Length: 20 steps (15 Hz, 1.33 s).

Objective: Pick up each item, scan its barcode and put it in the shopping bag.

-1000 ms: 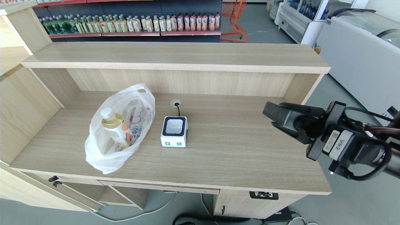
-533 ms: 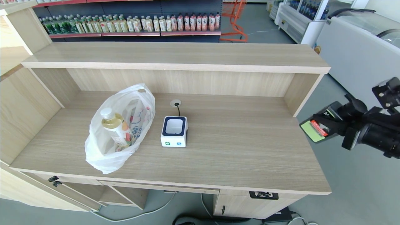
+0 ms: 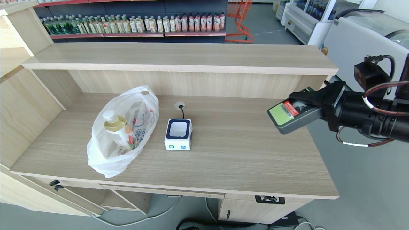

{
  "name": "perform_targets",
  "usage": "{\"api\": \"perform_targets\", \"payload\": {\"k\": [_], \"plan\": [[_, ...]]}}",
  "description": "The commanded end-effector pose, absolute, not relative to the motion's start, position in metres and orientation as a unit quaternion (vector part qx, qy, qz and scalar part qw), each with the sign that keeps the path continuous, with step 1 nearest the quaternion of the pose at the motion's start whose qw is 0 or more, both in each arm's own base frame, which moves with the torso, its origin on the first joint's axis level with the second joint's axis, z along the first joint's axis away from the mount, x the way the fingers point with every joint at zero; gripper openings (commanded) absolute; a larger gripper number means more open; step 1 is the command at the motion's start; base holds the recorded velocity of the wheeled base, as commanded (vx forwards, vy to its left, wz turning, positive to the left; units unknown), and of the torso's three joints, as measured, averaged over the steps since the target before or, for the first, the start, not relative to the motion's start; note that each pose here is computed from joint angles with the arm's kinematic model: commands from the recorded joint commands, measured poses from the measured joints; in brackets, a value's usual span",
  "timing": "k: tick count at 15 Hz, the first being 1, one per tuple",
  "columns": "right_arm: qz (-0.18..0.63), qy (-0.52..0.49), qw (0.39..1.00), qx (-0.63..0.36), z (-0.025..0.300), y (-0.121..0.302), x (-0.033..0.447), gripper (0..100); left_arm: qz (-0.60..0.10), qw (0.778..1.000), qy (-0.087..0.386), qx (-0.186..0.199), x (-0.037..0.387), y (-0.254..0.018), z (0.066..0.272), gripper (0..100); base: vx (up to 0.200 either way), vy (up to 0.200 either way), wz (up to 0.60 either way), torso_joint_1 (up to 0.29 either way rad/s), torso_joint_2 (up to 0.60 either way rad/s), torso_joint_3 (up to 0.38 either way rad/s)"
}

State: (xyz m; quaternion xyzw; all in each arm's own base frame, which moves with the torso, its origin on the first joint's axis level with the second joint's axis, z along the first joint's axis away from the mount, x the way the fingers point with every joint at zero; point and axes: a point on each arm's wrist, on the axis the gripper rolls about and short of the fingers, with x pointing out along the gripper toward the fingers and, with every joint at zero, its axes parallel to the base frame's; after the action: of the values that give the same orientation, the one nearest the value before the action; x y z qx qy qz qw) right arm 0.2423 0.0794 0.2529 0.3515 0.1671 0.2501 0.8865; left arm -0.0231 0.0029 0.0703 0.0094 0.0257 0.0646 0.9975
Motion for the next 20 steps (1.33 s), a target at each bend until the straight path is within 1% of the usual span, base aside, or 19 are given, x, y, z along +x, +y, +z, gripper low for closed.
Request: {"api": "perform_targets", "payload": {"k": [1, 11, 20], "plan": [[0.254, 0.18, 0.884, 0.35, 0.2479, 0.0862, 0.2493, 0, 0.065, 0.997, 0.027, 0.009, -0.023, 0.0029, 0.0703, 100, 0.0, 0.0, 0.0, 0.0, 0.0, 0.0], [0.258, 0.182, 0.882, 0.349, 0.2475, 0.0881, 0.2485, 0, 0.065, 0.998, 0.026, 0.009, -0.0231, 0.0029, 0.0703, 100, 0.0, 0.0, 0.0, 0.0, 0.0, 0.0], [0.254, 0.194, 0.881, 0.348, 0.2409, 0.0902, 0.2537, 0, 0.065, 0.997, 0.027, 0.009, -0.023, 0.0029, 0.0703, 100, 0.0, 0.2, 0.0, 0.005, 0.0, 0.003]]}}
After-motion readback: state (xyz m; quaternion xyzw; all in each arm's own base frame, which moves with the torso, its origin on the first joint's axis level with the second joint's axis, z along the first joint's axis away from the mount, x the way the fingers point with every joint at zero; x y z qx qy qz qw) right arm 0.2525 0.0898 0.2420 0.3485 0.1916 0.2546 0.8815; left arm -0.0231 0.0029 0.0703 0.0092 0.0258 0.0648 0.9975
